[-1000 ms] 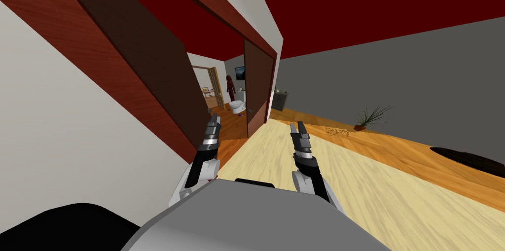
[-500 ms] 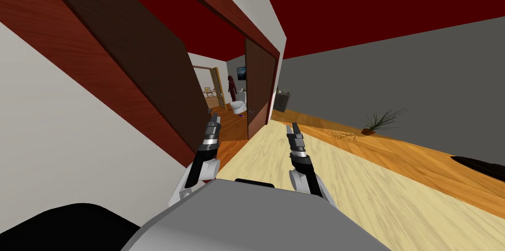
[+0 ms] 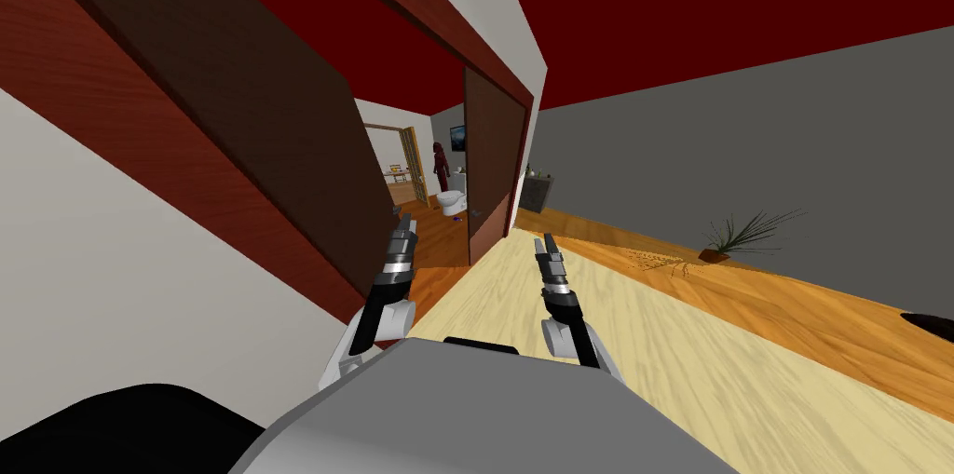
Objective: Push the door open
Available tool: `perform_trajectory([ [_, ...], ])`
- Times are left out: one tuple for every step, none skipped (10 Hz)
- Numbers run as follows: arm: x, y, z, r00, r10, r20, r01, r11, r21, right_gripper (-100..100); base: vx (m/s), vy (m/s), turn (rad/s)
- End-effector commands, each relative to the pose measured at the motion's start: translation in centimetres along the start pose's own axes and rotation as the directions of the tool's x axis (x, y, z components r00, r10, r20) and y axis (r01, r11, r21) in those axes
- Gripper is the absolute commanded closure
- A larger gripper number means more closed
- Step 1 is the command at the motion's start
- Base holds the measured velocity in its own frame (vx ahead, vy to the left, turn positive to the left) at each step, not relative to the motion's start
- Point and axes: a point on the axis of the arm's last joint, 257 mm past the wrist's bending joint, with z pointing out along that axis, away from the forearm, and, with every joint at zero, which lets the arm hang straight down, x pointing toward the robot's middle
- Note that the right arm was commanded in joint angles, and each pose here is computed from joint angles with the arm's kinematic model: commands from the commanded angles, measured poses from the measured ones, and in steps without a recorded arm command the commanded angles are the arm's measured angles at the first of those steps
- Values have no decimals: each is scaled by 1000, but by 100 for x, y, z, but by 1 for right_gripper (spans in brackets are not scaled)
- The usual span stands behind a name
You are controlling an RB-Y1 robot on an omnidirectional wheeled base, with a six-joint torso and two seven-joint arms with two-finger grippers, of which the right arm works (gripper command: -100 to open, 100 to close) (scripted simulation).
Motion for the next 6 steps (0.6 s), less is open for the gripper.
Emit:
perform_trajectory([
  [90, -109, -28, 1000, 14, -13, -13, 1000, 15, -100, 99, -41, 55],
  [128, -171, -37, 1000, 21, -20, -21, 999, 24, -100, 96, -49, 76],
  [167, -233, -46, 999, 29, -28, -28, 999, 33, -100, 96, -40, 58],
  [209, -299, -56, 999, 38, -36, -37, 998, 43, -100, 94, -38, 55],
  [253, -366, -68, 998, 47, -43, -45, 998, 54, -100, 101, -38, 68],
  [296, -432, -80, 997, 56, -51, -52, 997, 64, -100, 96, -36, 61],
])
